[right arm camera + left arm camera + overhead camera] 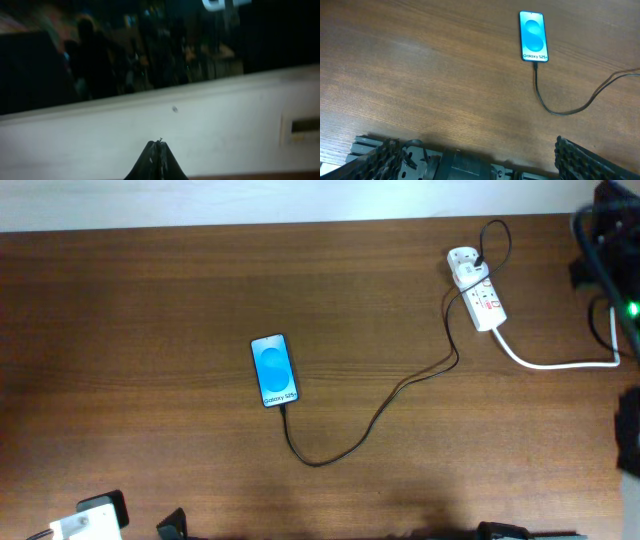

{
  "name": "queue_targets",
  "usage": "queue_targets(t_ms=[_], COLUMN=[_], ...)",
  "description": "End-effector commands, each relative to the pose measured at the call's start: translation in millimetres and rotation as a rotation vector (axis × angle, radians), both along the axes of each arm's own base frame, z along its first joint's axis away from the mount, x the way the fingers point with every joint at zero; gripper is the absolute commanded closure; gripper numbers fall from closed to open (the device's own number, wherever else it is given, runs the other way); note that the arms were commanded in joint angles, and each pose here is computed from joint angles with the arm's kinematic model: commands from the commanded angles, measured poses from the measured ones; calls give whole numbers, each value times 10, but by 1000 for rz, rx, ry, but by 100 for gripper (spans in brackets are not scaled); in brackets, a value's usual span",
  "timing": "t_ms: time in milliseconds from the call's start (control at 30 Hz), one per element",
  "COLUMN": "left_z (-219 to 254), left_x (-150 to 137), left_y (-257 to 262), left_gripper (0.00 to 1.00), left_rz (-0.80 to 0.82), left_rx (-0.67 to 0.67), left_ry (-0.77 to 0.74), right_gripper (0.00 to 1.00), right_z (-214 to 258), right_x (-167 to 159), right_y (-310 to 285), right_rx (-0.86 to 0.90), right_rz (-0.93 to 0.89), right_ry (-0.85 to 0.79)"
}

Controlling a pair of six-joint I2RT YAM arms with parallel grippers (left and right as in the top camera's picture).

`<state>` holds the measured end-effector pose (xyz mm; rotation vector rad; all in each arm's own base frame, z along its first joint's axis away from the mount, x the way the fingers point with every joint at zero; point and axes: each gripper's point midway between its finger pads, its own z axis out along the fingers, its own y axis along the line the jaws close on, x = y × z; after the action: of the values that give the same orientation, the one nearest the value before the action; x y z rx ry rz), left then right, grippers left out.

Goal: Plug charger to phone and switch on socket

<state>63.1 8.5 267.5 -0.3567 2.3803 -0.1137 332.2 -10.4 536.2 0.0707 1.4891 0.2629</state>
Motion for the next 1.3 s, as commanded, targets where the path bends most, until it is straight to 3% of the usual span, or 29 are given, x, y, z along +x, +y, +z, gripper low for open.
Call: queue_targets(t_ms=[0,133,433,667,867,1033,1100,1267], left_z=[3,3,4,3,3,3,4,4], left_x=[-6,-6,-5,-6,-6,-6,-5,-5], left_y=[35,35,35,35,35,35,35,35], left_gripper=[1,1,1,1,1,1,0,1], left_rz=[28,28,28,28,28,28,28,28], left_rx=[4,4,4,4,4,4,4,4], left_ry=[-5,-5,-6,-5,-5,-5,-6,-6], right_gripper=[96,96,96,88,89,89,91,85], right_z=[173,242,143,-22,-43,-375,-401,-401], right_x=[-319,-717,-1789,-1853,-2322,-2637,-2774,-2816], right_y=[148,165,-182,-232,-385,-445,-608,-680], right_rx=[-11,-156,-164,-223,-207,-198,-165,-149], right_rz=[0,-97,-323,-356,-472,-540,-644,-691], right_ry=[-53,-97,-247,-195,-253,-287,-293,-292])
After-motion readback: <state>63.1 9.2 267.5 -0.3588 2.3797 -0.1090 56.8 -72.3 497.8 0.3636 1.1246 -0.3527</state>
